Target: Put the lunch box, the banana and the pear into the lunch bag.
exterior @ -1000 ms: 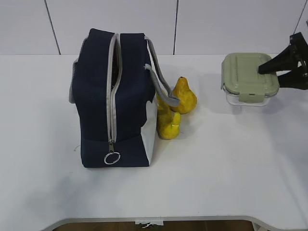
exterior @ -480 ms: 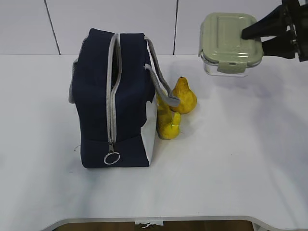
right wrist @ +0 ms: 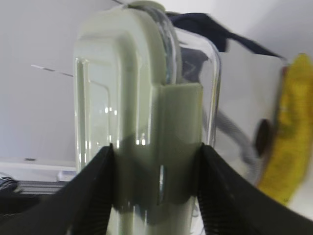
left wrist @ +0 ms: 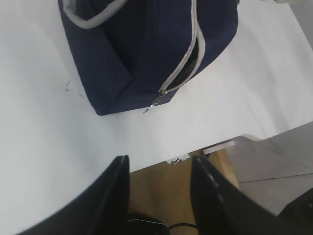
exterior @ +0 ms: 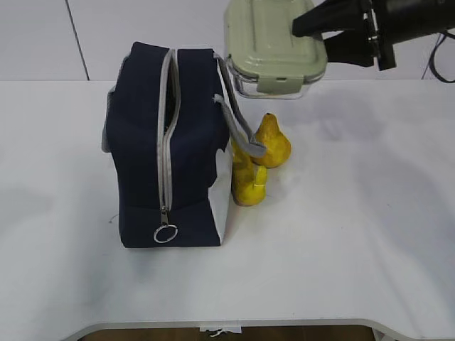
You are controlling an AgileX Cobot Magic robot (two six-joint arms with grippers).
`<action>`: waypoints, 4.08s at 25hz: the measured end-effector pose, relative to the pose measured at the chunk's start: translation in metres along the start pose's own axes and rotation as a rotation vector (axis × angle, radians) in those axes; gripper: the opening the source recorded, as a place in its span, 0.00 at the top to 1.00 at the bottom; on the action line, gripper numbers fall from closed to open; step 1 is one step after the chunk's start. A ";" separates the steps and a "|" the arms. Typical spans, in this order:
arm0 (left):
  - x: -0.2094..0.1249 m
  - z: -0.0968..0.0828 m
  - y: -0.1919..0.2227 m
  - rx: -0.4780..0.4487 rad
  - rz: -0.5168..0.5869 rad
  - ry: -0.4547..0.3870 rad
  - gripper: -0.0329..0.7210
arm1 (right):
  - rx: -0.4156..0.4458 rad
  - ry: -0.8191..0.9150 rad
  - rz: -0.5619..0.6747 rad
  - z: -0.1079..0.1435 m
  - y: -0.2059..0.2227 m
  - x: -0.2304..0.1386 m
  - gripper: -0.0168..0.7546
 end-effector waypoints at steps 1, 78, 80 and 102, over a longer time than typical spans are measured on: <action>0.015 -0.001 0.018 -0.052 0.052 -0.032 0.55 | 0.023 0.003 -0.003 0.006 0.004 0.000 0.49; 0.093 -0.001 0.172 -0.270 0.321 0.023 0.96 | -0.079 0.010 0.096 -0.005 0.132 -0.045 0.49; 0.092 -0.002 0.172 -0.274 0.324 0.021 0.96 | -0.088 -0.003 0.084 -0.003 0.137 -0.045 0.49; 0.083 0.008 0.171 -0.232 0.373 0.077 0.96 | -0.151 0.059 0.103 -0.078 0.200 -0.048 0.49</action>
Point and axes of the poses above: a point on each arm's last joint axis where the gripper is mounted, y pointing out along that axis toward the gripper, z along the wrist's bending axis when the last joint is at zero, x = y × z, the point moved 9 cm from there along y, pointing out along that axis toward the gripper
